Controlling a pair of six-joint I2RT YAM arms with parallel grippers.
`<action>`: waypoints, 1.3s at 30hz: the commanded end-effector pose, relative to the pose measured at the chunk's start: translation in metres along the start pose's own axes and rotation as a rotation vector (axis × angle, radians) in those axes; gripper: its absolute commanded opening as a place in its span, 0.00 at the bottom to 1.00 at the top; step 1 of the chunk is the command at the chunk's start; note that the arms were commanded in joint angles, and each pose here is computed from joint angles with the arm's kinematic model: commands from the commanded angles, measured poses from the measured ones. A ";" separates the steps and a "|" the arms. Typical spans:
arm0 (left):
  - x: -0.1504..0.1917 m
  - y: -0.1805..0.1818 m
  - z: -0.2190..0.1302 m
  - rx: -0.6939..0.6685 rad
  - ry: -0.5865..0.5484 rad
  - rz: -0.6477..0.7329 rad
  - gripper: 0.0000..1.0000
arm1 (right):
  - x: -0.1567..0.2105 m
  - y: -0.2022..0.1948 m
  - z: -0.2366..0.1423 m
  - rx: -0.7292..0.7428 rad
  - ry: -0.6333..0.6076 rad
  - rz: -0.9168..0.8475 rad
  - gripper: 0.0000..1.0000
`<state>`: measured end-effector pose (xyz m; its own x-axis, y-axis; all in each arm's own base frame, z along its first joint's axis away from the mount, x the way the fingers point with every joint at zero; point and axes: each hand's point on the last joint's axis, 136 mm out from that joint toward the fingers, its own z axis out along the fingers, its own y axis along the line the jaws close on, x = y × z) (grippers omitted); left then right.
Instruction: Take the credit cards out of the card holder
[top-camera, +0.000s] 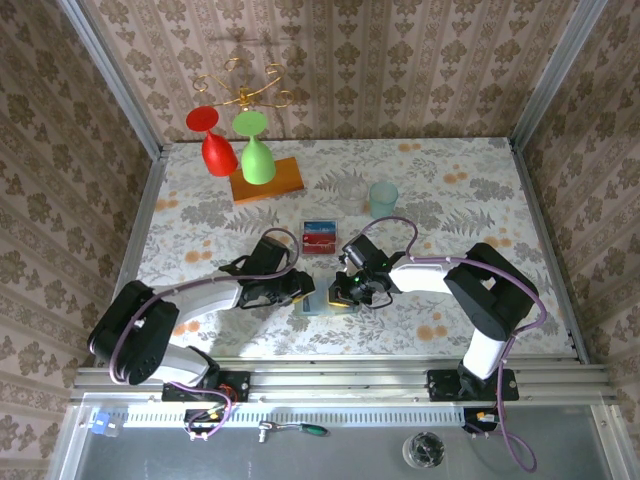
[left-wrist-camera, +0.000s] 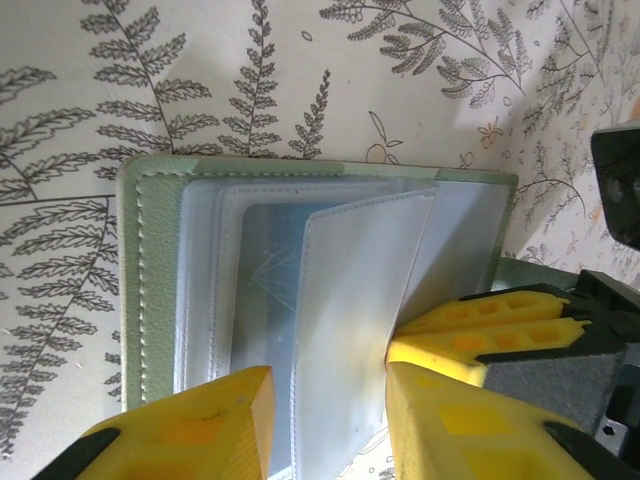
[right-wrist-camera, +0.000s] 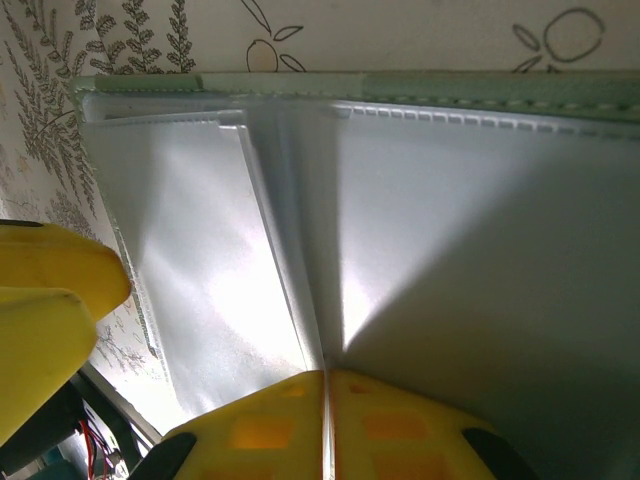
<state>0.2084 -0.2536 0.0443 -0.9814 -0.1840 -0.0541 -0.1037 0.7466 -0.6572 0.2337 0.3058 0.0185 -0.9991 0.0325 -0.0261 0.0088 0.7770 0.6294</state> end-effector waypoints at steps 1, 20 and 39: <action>-0.002 -0.006 0.002 0.021 0.006 0.013 0.36 | 0.000 -0.005 -0.001 0.033 -0.006 -0.005 0.12; -0.005 -0.019 0.005 0.057 0.006 0.020 0.27 | -0.002 0.002 -0.006 0.014 -0.018 -0.012 0.12; -0.007 -0.056 0.013 0.080 0.008 0.071 0.40 | -0.016 -0.002 -0.070 -0.007 -0.151 -0.022 0.20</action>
<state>0.2212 -0.2921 0.0686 -0.9863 -0.1333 -0.0974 -0.0251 0.7040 -0.7098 0.2545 0.2751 0.0760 -0.9807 0.1155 -0.1580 -0.0190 0.7474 0.6641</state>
